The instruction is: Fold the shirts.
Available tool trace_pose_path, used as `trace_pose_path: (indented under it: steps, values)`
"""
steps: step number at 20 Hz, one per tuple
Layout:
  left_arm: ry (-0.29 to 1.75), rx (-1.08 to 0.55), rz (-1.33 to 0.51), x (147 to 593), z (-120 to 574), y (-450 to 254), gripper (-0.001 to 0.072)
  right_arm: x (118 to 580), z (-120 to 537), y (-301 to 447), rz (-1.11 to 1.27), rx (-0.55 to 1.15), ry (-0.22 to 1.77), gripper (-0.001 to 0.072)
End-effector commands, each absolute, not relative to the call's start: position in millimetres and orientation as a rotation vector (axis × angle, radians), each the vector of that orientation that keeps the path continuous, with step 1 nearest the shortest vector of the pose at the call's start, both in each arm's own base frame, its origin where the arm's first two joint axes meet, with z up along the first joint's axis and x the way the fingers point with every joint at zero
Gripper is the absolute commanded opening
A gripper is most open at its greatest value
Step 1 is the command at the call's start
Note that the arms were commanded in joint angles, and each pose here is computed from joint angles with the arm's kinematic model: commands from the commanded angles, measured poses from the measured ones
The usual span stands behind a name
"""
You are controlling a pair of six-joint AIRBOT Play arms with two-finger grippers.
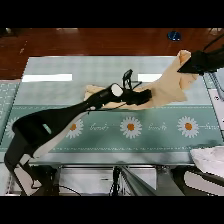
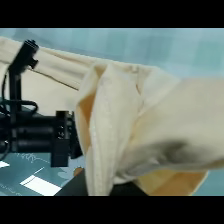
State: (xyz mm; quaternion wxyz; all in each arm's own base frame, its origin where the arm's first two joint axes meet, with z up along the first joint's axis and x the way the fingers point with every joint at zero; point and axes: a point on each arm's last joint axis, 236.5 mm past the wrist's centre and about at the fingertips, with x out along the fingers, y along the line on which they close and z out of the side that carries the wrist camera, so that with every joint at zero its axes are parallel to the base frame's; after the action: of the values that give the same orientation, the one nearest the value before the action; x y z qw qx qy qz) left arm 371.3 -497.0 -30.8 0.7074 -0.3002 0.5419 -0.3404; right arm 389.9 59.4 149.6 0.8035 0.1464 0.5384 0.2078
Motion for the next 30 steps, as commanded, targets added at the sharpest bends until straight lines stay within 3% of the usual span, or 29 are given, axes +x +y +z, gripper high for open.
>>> trace_pose_path:
  steps: [1, 3, 5, 8, 11, 16, 23, 24, 26, 27, 30]
  values:
    - [1.181, -0.271, -0.824, 391, -6, -407, 0.0027, 387, 143, 60, 0.412, 0.288, 1.186, 0.0022]
    - [1.109, -0.052, -0.711, 420, 38, -308, 0.0027, 387, 134, 73, 0.396, 0.236, 1.211, 0.0022]
    - [1.017, 0.045, -0.530, 435, 104, -199, 0.0029, 394, 126, 97, 0.403, 0.214, 1.213, 0.0022]
    - [0.822, 0.030, -0.313, 410, 212, -71, 0.0030, 411, 109, 152, 0.441, 0.233, 1.202, 0.0022]
    - [0.636, -0.012, -0.110, 365, 286, 6, 0.0030, 420, 83, 214, 0.483, 0.249, 1.209, 0.0022]
    - [0.593, 0.025, -0.052, 322, 309, 24, 0.0029, 420, 31, 323, 0.572, 0.329, 1.216, 0.0022]
    - [0.834, -0.025, -0.269, 320, 204, -32, 0.0030, 416, -32, 417, 0.612, 0.453, 1.185, 0.0031]
    - [0.871, -0.033, -0.296, 317, 188, -39, 0.0030, 421, -31, 425, 0.610, 0.484, 1.154, 0.0109]
    - [0.932, -0.042, -0.356, 311, 161, -56, 0.0030, 438, -18, 436, 0.601, 0.576, 1.069, 0.0392]
    - [0.955, -0.039, -0.371, 309, 148, -61, 0.0029, 448, -6, 438, 0.594, 0.630, 1.018, 0.0474]
    - [0.993, -0.045, -0.386, 308, 117, -67, 0.0030, 463, 44, 439, 0.639, 0.690, 0.885, 0.0494]
